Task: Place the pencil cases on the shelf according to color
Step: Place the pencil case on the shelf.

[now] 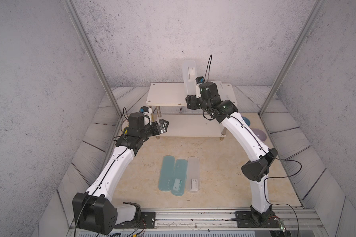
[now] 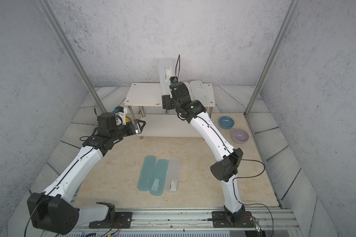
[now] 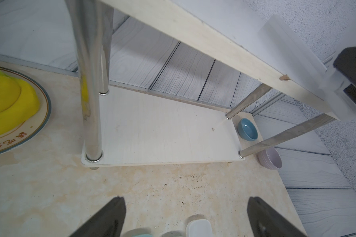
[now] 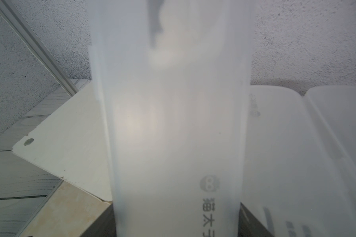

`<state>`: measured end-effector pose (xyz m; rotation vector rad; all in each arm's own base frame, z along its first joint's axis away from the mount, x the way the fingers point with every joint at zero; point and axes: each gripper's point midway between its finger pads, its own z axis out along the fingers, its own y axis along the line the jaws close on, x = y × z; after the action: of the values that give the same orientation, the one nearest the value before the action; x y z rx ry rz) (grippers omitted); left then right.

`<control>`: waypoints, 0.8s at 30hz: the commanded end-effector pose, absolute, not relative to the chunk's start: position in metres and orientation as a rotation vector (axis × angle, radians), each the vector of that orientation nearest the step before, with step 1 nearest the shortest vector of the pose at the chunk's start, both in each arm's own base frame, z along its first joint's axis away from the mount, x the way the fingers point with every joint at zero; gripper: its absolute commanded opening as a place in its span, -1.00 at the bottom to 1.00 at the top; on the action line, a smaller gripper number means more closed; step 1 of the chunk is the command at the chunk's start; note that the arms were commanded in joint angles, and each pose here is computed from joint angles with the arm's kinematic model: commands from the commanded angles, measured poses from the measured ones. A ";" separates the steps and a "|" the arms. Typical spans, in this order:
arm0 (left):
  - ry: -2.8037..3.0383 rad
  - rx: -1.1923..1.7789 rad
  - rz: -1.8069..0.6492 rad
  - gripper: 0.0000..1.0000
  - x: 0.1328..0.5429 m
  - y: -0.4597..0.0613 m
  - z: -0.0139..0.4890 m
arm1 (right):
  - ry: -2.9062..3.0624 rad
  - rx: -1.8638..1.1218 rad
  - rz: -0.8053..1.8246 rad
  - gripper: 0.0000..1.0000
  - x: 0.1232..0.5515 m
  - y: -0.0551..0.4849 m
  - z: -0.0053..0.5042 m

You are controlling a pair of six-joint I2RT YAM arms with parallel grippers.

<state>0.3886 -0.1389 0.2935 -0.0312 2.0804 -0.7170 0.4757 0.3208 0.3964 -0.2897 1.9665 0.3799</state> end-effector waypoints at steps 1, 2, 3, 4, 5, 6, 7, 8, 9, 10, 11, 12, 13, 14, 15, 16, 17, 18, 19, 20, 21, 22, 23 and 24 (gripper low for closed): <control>2.055 -0.026 -0.734 0.97 0.388 -0.138 0.299 | 1.968 -0.255 0.385 0.36 0.478 0.317 0.399; 2.056 -0.027 -0.734 0.97 0.387 -0.137 0.299 | 1.972 -0.253 0.386 0.39 0.478 0.317 0.398; 2.058 -0.027 -0.737 0.97 0.387 -0.137 0.298 | 1.973 -0.252 0.393 0.41 0.476 0.318 0.399; 2.059 -0.027 -0.742 0.97 0.387 -0.137 0.298 | 1.975 -0.249 0.398 0.42 0.476 0.318 0.399; 2.058 -0.027 -0.744 0.97 0.387 -0.137 0.298 | 1.978 -0.246 0.399 0.43 0.476 0.317 0.399; 2.055 -0.027 -0.749 0.97 0.387 -0.137 0.300 | 1.981 -0.245 0.401 0.43 0.474 0.317 0.399; 2.054 -0.026 -0.753 0.97 0.387 -0.137 0.300 | 1.982 -0.239 0.403 0.43 0.474 0.316 0.400; 2.052 -0.025 -0.755 0.97 0.388 -0.137 0.301 | 1.983 -0.237 0.407 0.43 0.473 0.316 0.400; 2.051 -0.026 -0.756 0.97 0.388 -0.137 0.301 | 1.983 -0.236 0.408 0.43 0.473 0.316 0.400; 2.049 -0.024 -0.759 0.97 0.388 -0.138 0.302 | 1.984 -0.235 0.410 0.43 0.473 0.316 0.400; 2.048 -0.023 -0.760 0.97 0.388 -0.138 0.303 | 1.986 -0.234 0.411 0.44 0.472 0.316 0.400; 2.047 -0.021 -0.763 0.97 0.388 -0.138 0.303 | 1.987 -0.237 0.412 0.45 0.473 0.317 0.399; 2.048 -0.021 -0.764 0.97 0.388 -0.138 0.303 | 1.989 -0.236 0.413 0.48 0.472 0.317 0.399; 2.048 -0.020 -0.766 0.97 0.388 -0.138 0.303 | 1.991 -0.237 0.414 0.50 0.472 0.317 0.398; 2.047 -0.021 -0.765 0.97 0.387 -0.138 0.303 | 1.992 -0.237 0.414 0.54 0.472 0.317 0.397; 2.048 -0.020 -0.764 0.97 0.387 -0.137 0.303 | 1.995 -0.235 0.415 0.57 0.472 0.317 0.397; 2.047 -0.021 -0.763 0.97 0.387 -0.137 0.303 | 1.994 -0.235 0.418 0.59 0.471 0.317 0.398; 2.048 -0.021 -0.762 0.97 0.387 -0.136 0.302 | 1.994 -0.238 0.422 0.60 0.470 0.318 0.398; 2.047 -0.021 -0.761 0.97 0.386 -0.136 0.302 | 1.994 -0.240 0.425 0.61 0.470 0.318 0.398; 2.048 -0.022 -0.760 0.97 0.386 -0.136 0.302 | 1.994 -0.240 0.428 0.62 0.469 0.318 0.399; 2.048 -0.023 -0.761 0.97 0.386 -0.135 0.302 | 1.996 -0.241 0.428 0.63 0.469 0.318 0.398; 2.049 -0.023 -0.762 0.97 0.386 -0.135 0.301 | 1.998 -0.241 0.430 0.64 0.468 0.318 0.398; 2.050 -0.022 -0.763 0.97 0.385 -0.136 0.301 | 2.001 -0.241 0.430 0.65 0.468 0.318 0.397; 2.048 -0.024 -0.763 0.97 0.385 -0.135 0.302 | 2.002 -0.239 0.430 0.66 0.467 0.317 0.397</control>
<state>0.3882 -0.1388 0.2964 -0.0201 2.0696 -0.7533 0.4756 0.3214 0.3972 -0.2503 1.9731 0.4137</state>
